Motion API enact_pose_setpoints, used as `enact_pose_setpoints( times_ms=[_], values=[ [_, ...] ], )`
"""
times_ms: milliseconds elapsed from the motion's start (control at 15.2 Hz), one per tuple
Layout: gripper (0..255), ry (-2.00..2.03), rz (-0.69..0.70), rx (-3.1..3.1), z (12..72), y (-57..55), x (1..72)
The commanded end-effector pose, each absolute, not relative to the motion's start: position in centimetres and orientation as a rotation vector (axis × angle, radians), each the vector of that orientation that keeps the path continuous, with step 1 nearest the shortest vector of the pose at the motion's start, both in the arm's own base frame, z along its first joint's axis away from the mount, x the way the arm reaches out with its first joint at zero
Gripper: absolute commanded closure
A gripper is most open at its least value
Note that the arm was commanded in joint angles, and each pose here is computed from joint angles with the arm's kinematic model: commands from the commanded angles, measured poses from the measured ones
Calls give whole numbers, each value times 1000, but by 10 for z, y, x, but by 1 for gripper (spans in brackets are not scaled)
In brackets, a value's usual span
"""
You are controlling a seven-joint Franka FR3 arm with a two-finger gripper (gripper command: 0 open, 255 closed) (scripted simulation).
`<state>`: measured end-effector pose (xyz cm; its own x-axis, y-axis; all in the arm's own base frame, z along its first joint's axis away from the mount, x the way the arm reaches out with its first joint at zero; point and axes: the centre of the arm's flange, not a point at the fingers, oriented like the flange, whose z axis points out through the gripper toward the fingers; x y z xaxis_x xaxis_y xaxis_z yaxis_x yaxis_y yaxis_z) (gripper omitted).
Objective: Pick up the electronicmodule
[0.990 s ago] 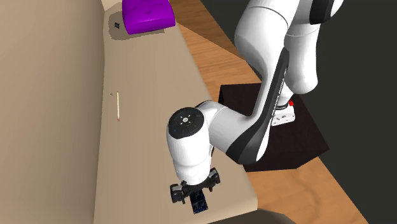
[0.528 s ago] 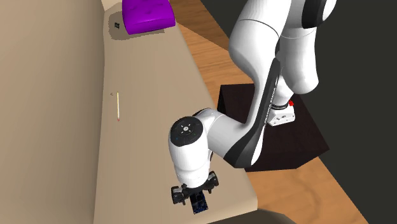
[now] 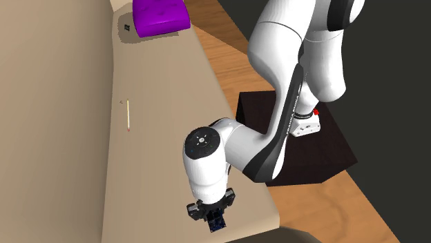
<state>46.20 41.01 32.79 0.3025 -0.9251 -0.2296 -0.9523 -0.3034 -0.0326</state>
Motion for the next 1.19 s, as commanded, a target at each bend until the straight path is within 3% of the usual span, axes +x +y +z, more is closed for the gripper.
enact_pose_setpoints(
  times_ms=[0, 1122],
  values=[
    [255, 1747, 251, -2401, 328, 410, 462],
    [255, 1746, 251, -2401, 407, 410, 461]
  ],
)
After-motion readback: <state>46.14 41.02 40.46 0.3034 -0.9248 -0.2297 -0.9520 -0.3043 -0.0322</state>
